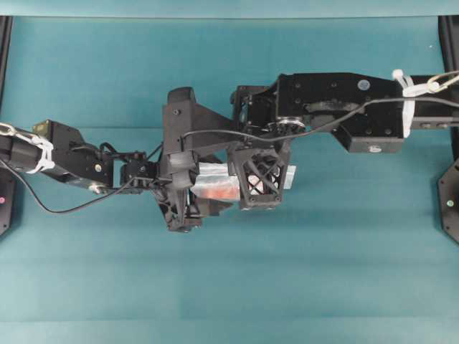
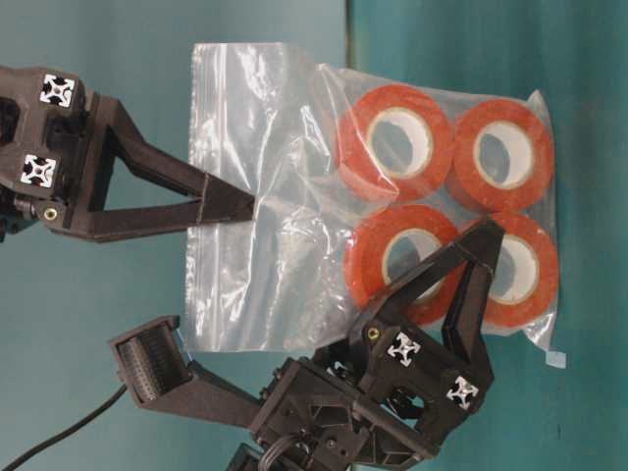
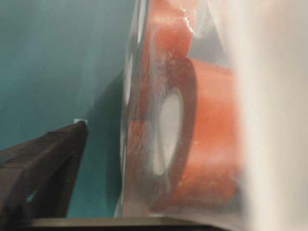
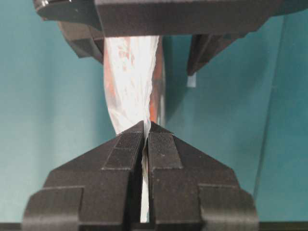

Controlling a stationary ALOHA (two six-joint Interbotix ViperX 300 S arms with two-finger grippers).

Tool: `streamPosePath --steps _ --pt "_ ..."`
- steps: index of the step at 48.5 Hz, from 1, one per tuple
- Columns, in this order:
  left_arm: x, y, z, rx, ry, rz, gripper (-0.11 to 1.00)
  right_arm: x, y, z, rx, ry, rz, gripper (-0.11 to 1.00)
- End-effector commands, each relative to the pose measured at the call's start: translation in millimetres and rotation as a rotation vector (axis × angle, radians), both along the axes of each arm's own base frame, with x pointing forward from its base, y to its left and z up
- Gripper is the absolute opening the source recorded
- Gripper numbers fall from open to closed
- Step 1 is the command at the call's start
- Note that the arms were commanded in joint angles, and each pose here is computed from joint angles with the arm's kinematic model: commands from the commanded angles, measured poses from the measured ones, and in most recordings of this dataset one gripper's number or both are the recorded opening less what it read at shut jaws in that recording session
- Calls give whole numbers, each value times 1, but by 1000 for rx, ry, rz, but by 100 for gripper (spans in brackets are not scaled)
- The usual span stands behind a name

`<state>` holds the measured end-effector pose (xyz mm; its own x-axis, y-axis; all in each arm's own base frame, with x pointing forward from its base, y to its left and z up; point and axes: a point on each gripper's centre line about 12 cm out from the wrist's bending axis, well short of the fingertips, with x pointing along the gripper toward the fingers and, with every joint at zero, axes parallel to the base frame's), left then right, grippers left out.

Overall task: Hand over the clear zip bag and make it stand upright.
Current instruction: 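Close the left gripper on the bag's lower edge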

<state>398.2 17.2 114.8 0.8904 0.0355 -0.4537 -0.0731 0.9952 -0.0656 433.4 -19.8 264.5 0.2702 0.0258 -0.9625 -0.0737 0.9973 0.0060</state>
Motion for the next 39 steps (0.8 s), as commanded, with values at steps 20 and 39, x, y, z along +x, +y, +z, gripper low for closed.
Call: streamPosePath --steps 20,39 --pt "2 2 3 53 -2 -23 23 -2 0 8 9 -19 -34 1" --pt "2 2 3 68 0 -31 23 -2 0 8 13 -19 -50 1"
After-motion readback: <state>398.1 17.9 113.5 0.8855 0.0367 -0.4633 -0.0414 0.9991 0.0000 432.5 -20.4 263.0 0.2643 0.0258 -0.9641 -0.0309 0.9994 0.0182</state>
